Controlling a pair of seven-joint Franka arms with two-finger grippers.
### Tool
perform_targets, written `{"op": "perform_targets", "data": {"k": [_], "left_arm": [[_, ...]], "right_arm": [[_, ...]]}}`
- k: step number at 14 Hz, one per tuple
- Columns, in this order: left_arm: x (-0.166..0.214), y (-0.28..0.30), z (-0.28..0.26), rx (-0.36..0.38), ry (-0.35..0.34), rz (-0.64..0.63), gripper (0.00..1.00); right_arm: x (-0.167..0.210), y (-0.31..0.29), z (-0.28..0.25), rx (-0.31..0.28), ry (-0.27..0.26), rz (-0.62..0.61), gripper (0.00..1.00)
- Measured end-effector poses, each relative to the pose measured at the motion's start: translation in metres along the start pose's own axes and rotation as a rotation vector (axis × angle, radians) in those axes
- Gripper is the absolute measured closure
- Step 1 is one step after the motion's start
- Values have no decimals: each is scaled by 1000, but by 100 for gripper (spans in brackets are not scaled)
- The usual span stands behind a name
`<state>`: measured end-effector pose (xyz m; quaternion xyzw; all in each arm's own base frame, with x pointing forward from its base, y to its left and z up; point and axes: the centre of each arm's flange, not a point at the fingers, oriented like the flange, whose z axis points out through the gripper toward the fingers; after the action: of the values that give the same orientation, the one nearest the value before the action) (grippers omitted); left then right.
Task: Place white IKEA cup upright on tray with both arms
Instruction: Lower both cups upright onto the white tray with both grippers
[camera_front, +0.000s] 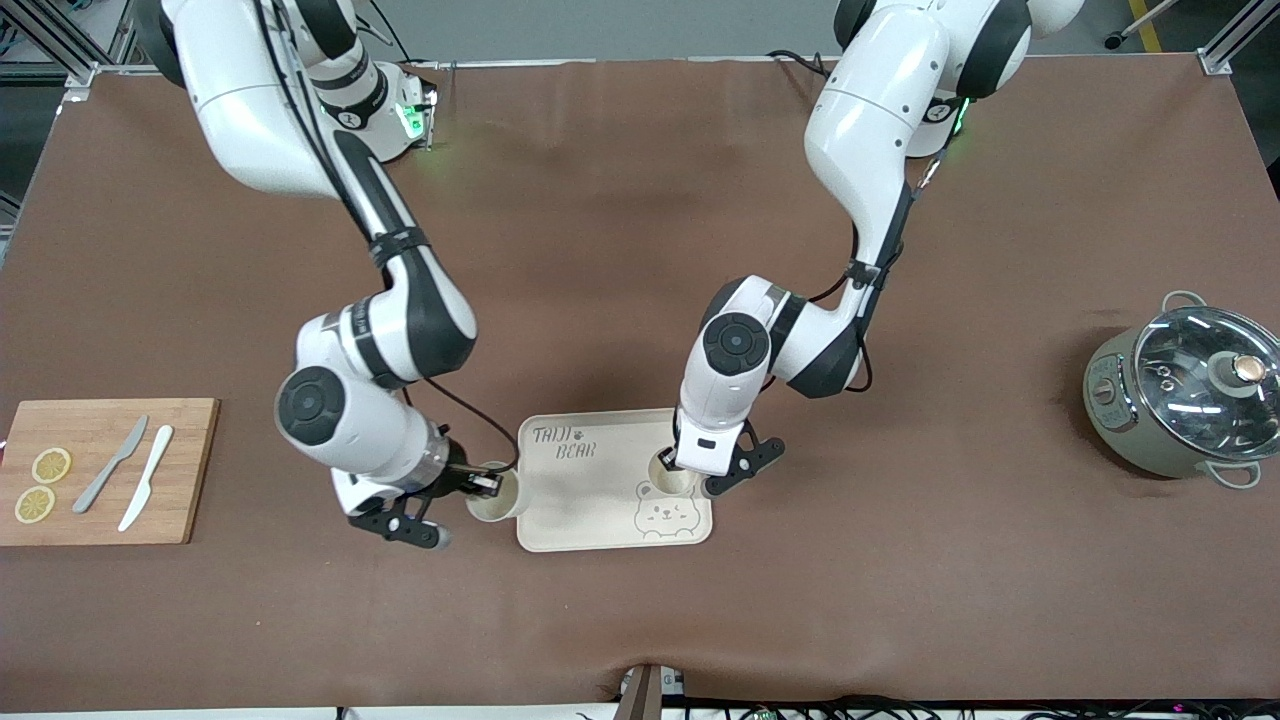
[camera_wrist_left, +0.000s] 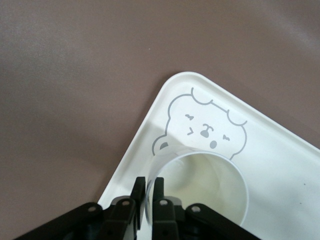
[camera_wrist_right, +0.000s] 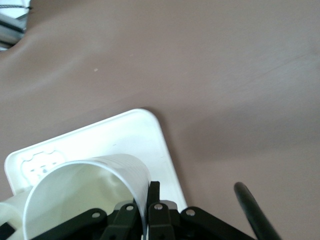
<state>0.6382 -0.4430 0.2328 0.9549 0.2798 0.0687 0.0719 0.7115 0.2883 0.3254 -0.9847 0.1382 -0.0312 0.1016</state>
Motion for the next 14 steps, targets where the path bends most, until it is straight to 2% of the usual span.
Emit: {"op": "perform_targets", "data": {"k": [4,8,9,11,14], "left_arm": [[4,4,-7,-19,11,-2,44],[22,12,-44,-69,40,-17,7],[29,12,-55,-81,47,-25,0],[50,7,-77,-93,57,-51,0],[81,-12,-115,-34,31,-25,0]], "right_arm": [[-31,-39,33,-18,50,30,96],[-38,-43,66,-17,69,31,96],[-37,-42,71,-18,71,32,96],[-37,-39,79,-31,75,22,96],[-40,-41,87,-41,84,6,96]]}}
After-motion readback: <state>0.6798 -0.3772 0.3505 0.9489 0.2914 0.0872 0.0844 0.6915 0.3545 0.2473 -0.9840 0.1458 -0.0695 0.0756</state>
